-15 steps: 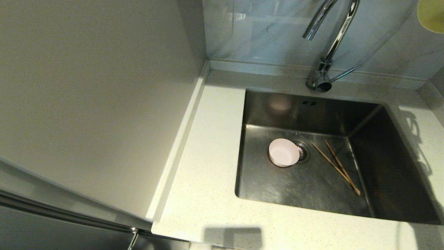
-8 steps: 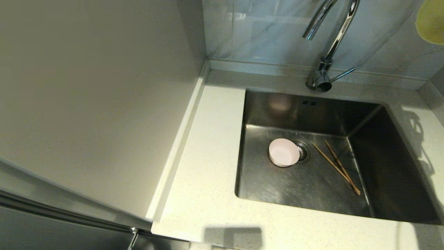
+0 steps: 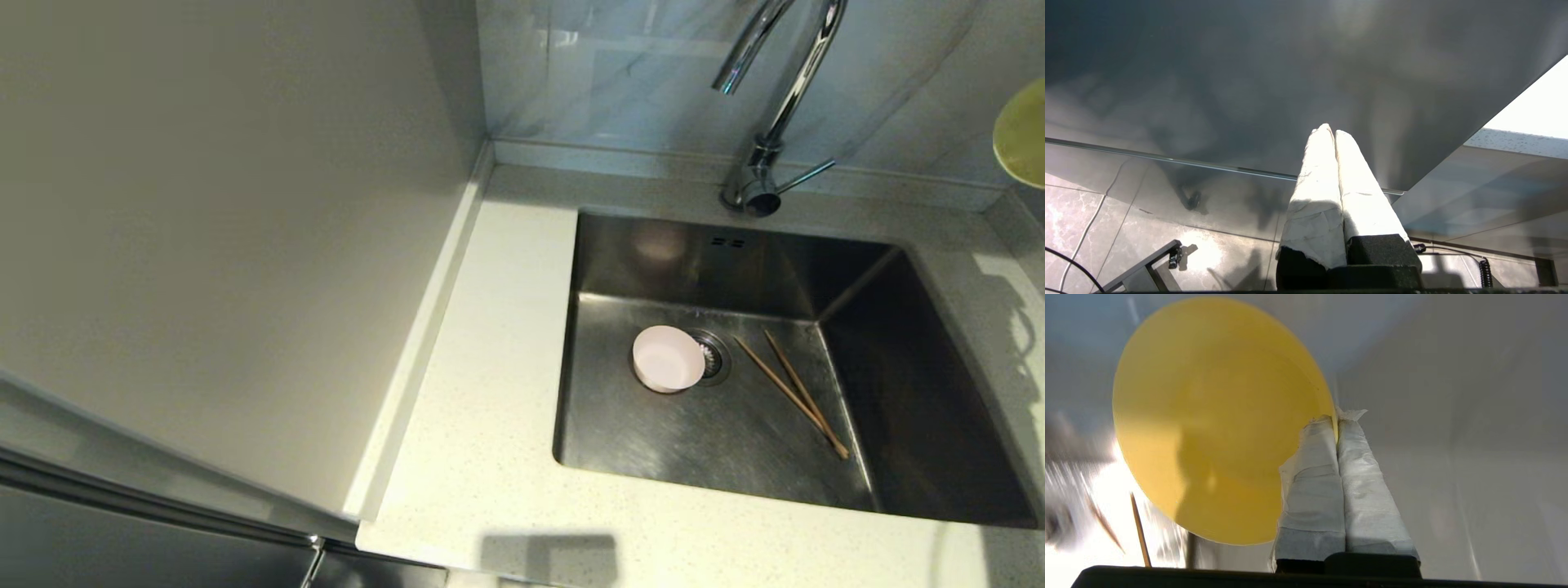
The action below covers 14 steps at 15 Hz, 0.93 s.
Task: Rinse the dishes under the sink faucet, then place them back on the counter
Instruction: Put a bowl back to the table from the sink
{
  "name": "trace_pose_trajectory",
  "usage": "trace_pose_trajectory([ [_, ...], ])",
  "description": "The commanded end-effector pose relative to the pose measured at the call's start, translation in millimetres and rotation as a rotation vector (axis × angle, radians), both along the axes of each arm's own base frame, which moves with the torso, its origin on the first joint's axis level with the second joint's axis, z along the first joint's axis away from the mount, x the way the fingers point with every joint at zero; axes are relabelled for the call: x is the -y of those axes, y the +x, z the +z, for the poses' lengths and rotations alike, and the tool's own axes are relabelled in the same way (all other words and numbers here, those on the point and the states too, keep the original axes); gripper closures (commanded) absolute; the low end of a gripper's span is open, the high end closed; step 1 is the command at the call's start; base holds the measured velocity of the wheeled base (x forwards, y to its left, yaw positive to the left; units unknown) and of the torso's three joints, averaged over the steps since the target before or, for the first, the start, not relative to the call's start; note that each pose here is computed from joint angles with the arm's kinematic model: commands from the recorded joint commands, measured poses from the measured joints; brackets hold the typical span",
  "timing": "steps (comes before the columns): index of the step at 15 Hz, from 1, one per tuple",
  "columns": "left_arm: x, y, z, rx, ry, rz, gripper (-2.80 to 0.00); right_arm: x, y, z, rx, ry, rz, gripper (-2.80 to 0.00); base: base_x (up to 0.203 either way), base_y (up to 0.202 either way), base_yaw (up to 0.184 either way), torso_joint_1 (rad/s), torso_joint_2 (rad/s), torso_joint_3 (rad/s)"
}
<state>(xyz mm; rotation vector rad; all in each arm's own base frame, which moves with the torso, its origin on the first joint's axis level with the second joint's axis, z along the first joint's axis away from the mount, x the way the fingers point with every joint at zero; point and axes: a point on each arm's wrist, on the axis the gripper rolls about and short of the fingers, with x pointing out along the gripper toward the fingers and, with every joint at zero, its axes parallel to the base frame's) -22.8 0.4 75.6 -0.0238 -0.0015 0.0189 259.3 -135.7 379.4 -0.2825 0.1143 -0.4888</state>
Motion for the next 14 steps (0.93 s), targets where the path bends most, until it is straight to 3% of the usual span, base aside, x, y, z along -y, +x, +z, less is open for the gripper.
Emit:
trace_pose_trajectory([
  [1, 0, 0, 0, 0.003, -0.001, 0.001, 0.00, 9, -1, -14, -0.110, 0.049, -0.029, 0.00, 0.000, 0.000, 0.000, 0.000, 0.00, 0.000],
  [6, 0, 0, 0, 0.003, -0.001, 0.001, 0.00, 34, 10, -50, -0.256, 0.126, -0.089, 0.00, 0.000, 0.000, 0.000, 0.000, 0.00, 0.000],
  [14, 0, 0, 0, 0.003, -0.001, 0.001, 0.00, 59, 35, -90, -0.362, 0.186, -0.142, 0.00, 0.000, 0.000, 0.000, 0.000, 0.00, 0.000],
])
